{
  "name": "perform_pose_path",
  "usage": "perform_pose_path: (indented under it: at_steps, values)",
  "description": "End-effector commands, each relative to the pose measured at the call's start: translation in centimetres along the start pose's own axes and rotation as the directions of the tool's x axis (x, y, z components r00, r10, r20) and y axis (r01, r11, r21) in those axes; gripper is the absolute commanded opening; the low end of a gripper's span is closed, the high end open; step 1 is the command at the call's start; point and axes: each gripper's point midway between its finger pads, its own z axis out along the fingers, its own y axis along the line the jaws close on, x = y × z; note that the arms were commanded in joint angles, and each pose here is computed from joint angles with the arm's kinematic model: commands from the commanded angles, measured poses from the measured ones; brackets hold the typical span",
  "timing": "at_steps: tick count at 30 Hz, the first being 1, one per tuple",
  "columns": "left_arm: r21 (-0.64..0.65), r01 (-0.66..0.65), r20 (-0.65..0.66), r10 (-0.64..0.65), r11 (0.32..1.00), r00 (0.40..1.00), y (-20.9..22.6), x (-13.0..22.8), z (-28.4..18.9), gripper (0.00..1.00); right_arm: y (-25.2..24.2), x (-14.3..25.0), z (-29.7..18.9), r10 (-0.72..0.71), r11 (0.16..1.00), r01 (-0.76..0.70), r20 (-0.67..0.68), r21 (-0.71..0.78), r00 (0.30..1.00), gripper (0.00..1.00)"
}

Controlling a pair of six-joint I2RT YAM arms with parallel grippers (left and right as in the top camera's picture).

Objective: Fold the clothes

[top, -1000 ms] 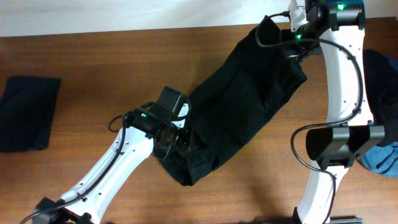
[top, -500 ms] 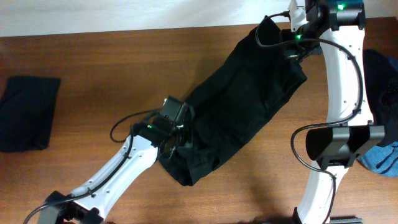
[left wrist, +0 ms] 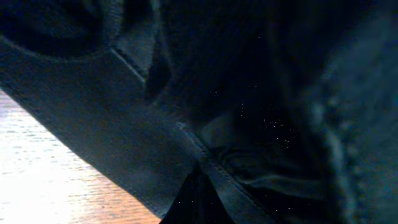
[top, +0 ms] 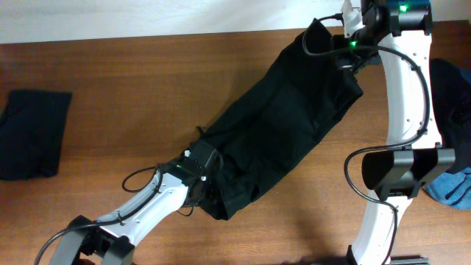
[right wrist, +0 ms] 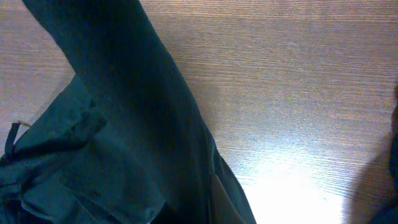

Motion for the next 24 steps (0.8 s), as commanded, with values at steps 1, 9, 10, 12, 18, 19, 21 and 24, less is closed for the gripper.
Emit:
perform_pose_path:
  at_steps: [1,9,10,12,18,19,21,24]
  values:
    - [-0.007,0.018,0.042,-0.018,1.0,0.999,-0.1,-1.2,-0.8,0.0,0.2,-0.3,-0.6,-0.002,1.0,0.002,0.022,0.005,1.0,0.04]
    - [-0.014,0.02,0.273,-0.015,1.0,0.962,-1.5,-7.7,-10.6,0.0,0.2,-0.3,-0.6,-0.002,1.0,0.001,0.023,0.005,1.0,0.04]
    - [0.0,0.02,0.293,-0.019,1.0,0.956,-1.8,-8.2,-11.3,0.0,0.2,-0.3,-0.6,-0.002,1.0,0.001,0.023,0.005,1.0,0.04]
    - [0.034,0.014,0.316,-0.024,0.999,0.948,-2.6,-8.8,-11.7,0.0,0.2,-0.3,-0.6,-0.001,1.0,0.001,0.022,0.005,1.0,0.04]
    - [0.078,-0.002,0.226,-0.016,0.997,0.974,-3.8,-8.0,-7.7,0.0,0.2,-0.3,-0.6,-0.002,1.0,0.002,0.022,0.005,1.0,0.04]
    - [0.077,-0.002,0.2,-0.013,0.997,0.98,-3.8,-7.7,-6.8,0.0,0.2,-0.3,-0.6,-0.002,1.0,0.002,0.023,0.005,1.0,0.04]
    - [0.079,-0.003,0.144,-0.008,0.997,0.99,-4.0,-7.1,-4.4,0.0,0.2,-0.3,-0.6,-0.002,1.0,0.002,0.023,0.005,1.0,0.04]
    - [0.084,-0.001,0.06,-0.004,0.996,0.998,-4.3,-6.1,-0.9,0.0,0.2,-0.3,-0.6,-0.002,1.0,0.002,0.023,0.005,1.0,0.04]
